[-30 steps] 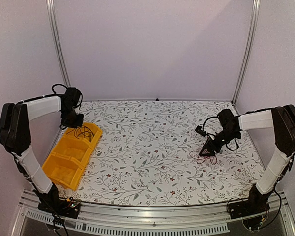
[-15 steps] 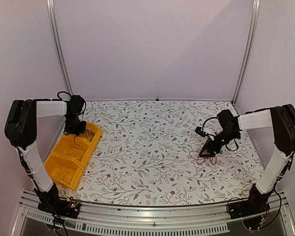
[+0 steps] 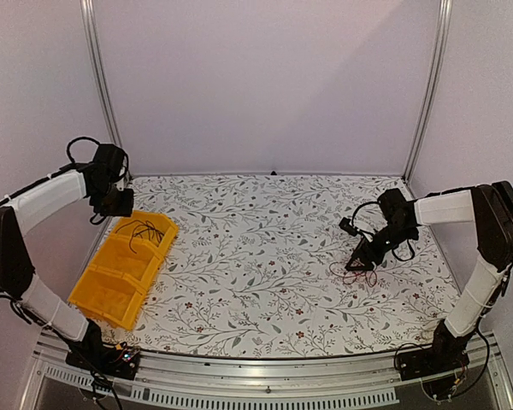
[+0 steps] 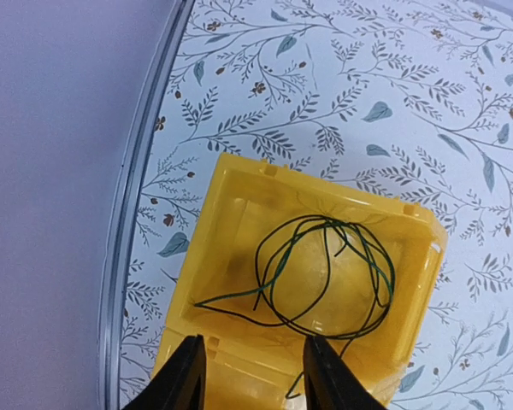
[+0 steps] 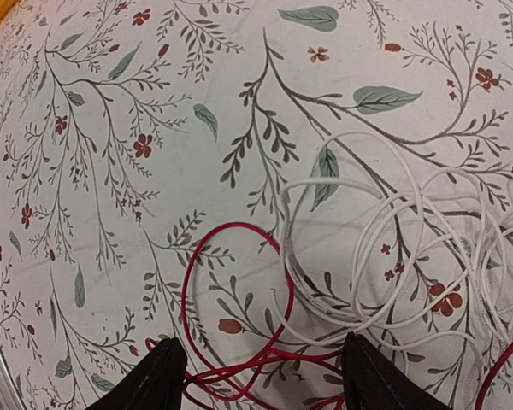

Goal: Untangle the cables

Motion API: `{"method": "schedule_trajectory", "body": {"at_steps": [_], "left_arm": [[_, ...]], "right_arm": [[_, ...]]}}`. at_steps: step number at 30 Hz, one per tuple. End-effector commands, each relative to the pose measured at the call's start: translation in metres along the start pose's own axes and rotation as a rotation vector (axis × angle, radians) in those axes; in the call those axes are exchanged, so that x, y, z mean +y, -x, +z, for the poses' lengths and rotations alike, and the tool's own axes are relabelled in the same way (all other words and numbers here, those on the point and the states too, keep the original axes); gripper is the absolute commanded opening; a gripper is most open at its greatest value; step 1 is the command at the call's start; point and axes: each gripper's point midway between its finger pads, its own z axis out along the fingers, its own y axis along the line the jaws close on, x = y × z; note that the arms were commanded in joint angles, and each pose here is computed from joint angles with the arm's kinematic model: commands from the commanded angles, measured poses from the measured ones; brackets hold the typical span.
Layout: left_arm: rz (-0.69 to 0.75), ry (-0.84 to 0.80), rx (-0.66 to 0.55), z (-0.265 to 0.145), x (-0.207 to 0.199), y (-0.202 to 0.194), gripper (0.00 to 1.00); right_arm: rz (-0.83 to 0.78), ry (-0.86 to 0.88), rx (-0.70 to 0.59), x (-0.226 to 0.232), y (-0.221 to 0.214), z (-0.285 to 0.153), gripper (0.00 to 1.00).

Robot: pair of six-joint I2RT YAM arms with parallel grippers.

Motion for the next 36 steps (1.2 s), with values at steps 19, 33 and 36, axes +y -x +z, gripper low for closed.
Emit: {"method": "schedule_trajectory", "body": {"at_steps": [19, 33, 36], "left_arm": [[0.094, -0.166, 0.177, 0.045, -0.037, -0.059, 0.19], [0.15, -0.055, 0.157, 0.088, -0.032, -0.043, 0.0], [0.163, -0.045, 0.181, 0.099, -0.034, -0.047, 0.0]], "right_arm": [[-0.008, 0.008, -0.02, 0.002, 0.009, -0.004, 0.67], [-0.008, 0.009, -0.015, 0.001, 0.008, -0.002, 0.67], [-0.011, 0.001, -0.029, 0.001, 0.013, -0.006, 0.67]]}}
